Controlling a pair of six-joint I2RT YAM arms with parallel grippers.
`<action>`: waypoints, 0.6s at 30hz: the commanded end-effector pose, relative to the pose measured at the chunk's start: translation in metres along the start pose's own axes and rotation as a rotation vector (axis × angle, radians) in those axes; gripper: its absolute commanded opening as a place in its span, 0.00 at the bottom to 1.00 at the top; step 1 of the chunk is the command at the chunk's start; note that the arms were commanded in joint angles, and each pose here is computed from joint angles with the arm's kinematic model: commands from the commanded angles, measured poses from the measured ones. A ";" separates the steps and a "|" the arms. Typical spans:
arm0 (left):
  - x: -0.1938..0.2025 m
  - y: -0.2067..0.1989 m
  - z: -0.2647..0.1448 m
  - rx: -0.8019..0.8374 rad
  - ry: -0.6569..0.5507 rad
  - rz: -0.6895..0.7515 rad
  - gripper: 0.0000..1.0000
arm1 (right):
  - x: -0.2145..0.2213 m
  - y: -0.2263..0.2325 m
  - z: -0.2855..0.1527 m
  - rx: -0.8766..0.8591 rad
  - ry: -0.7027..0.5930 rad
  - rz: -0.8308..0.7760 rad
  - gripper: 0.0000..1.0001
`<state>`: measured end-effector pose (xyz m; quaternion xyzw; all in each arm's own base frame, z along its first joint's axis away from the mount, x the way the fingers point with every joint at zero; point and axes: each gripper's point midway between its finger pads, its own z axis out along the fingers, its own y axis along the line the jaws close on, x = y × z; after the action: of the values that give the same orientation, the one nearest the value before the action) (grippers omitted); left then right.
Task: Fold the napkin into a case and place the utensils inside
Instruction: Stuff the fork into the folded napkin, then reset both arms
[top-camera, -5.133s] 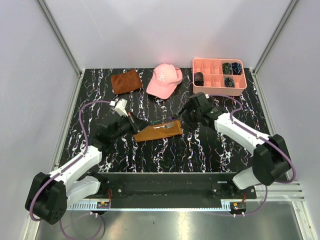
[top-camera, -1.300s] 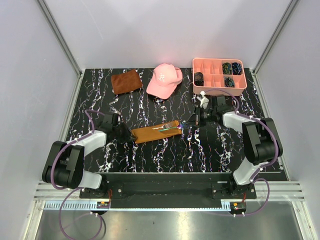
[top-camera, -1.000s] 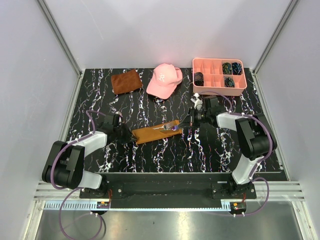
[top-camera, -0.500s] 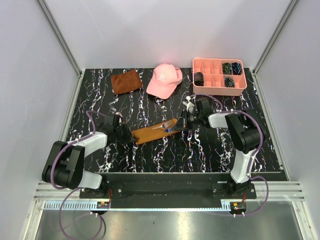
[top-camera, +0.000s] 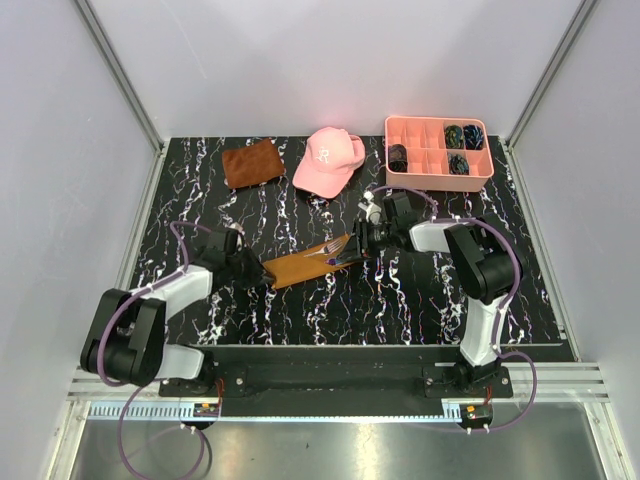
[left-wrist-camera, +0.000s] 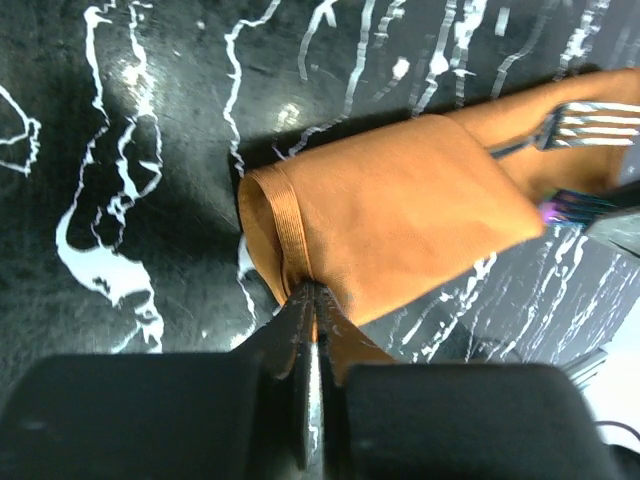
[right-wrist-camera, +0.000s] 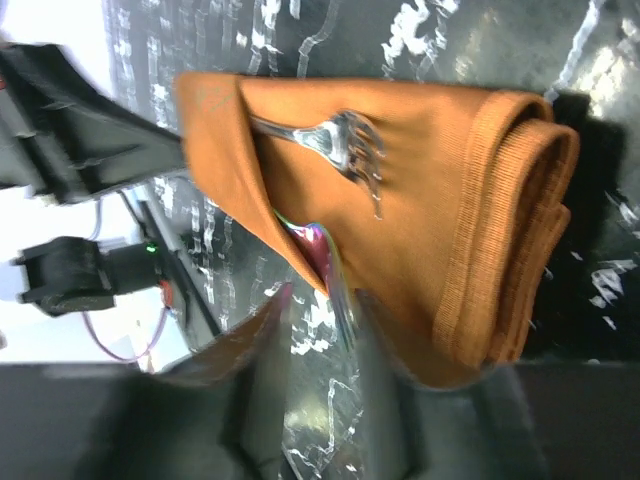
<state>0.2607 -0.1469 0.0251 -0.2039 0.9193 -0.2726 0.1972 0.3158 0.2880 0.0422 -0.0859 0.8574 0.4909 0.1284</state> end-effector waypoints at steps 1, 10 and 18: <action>-0.015 -0.021 -0.021 0.061 -0.086 0.057 0.18 | -0.013 0.013 -0.012 0.075 -0.031 -0.081 0.51; -0.027 -0.072 -0.088 0.213 -0.186 0.213 0.50 | -0.037 0.037 -0.064 0.331 -0.060 -0.080 0.88; 0.024 -0.121 -0.128 0.398 -0.200 0.420 0.71 | -0.012 0.007 -0.173 0.878 -0.273 0.029 1.00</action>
<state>0.2359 -0.1700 0.1587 -0.0678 0.8672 -0.3552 0.3424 0.3343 0.2114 0.1360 -0.0266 0.9408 0.2415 0.2362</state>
